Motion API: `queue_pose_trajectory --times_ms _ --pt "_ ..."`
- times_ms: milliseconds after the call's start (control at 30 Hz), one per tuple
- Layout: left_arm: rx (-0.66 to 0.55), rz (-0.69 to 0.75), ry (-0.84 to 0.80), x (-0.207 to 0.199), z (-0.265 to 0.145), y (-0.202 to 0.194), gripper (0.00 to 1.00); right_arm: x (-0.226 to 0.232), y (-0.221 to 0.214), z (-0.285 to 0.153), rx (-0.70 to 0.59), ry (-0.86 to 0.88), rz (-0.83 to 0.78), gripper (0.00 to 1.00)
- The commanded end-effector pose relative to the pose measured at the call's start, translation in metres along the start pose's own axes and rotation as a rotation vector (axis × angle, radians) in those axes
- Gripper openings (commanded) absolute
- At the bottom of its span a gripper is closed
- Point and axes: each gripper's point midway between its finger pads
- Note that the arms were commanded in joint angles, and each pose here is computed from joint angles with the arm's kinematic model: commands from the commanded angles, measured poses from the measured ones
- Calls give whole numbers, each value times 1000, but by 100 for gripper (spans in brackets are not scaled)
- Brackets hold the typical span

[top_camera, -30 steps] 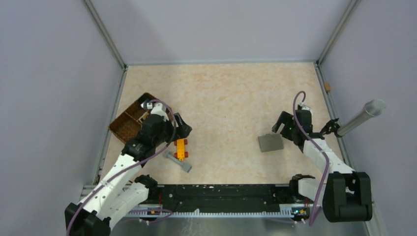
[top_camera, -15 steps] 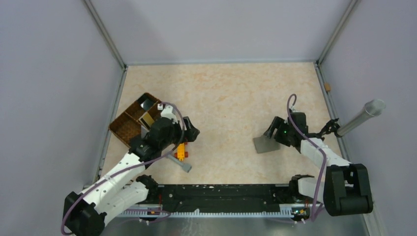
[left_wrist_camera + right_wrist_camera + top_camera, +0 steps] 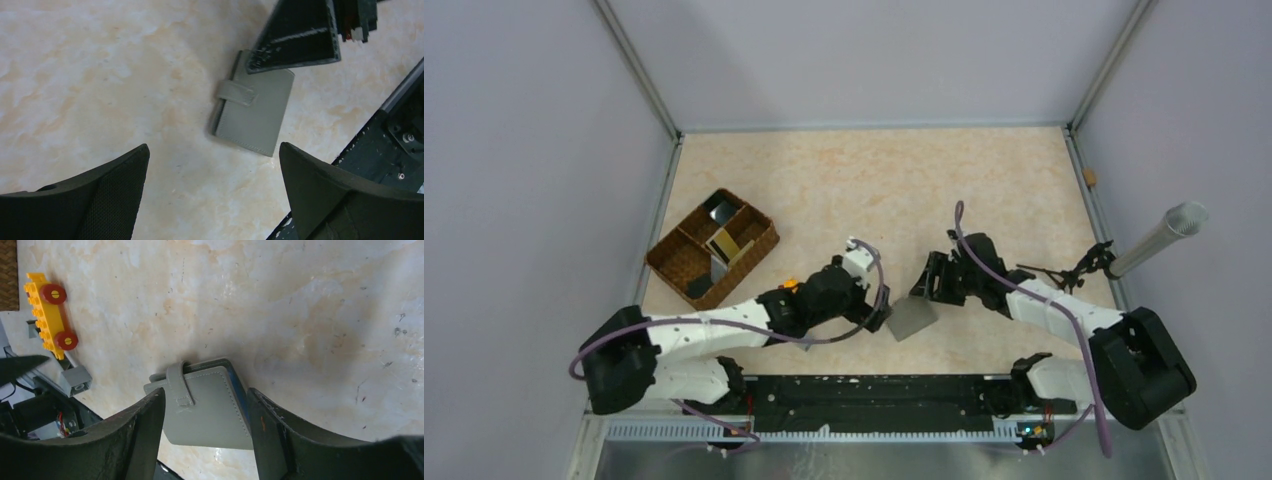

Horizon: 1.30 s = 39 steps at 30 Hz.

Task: Put the credit cards into the card holder
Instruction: Move the card holder to the center of the board, then open the card holder at the center of the board.

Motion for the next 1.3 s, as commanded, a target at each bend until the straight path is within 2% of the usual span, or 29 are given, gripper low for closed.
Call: queue_pose_trajectory --times_ms 0,133,367,633,733,933,1000,1200,1267 --pt "-40 130 -74 -39 28 5 99 8 35 -10 -131 -42 4 63" --pt "10 165 -88 -48 50 -10 99 -14 45 -27 -179 -173 -28 77" --pt "61 233 -84 -55 67 -30 99 -48 51 -48 -212 -234 26 84" --pt "185 413 -26 -57 82 -71 99 -51 58 -57 -238 -238 26 88" --pt "202 483 41 -51 85 -80 99 -50 59 -59 -244 -231 27 88" --pt "210 513 166 -31 92 -84 98 -47 60 -62 -267 -209 35 87" --pt "212 508 177 -29 93 -86 90 -45 60 -63 -274 -202 34 87" --pt "170 433 259 -13 81 -82 48 -31 67 -67 -299 -133 -25 86" --pt "138 392 268 -11 73 -74 39 -22 72 -72 -321 -93 -69 86"
Point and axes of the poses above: each gripper's point midway between its finger pads, its own z axis out along the fingers, its own x axis along the line the jaws close on, y = z × x, and after that the axes turned 10 degrees about -z, right-handed
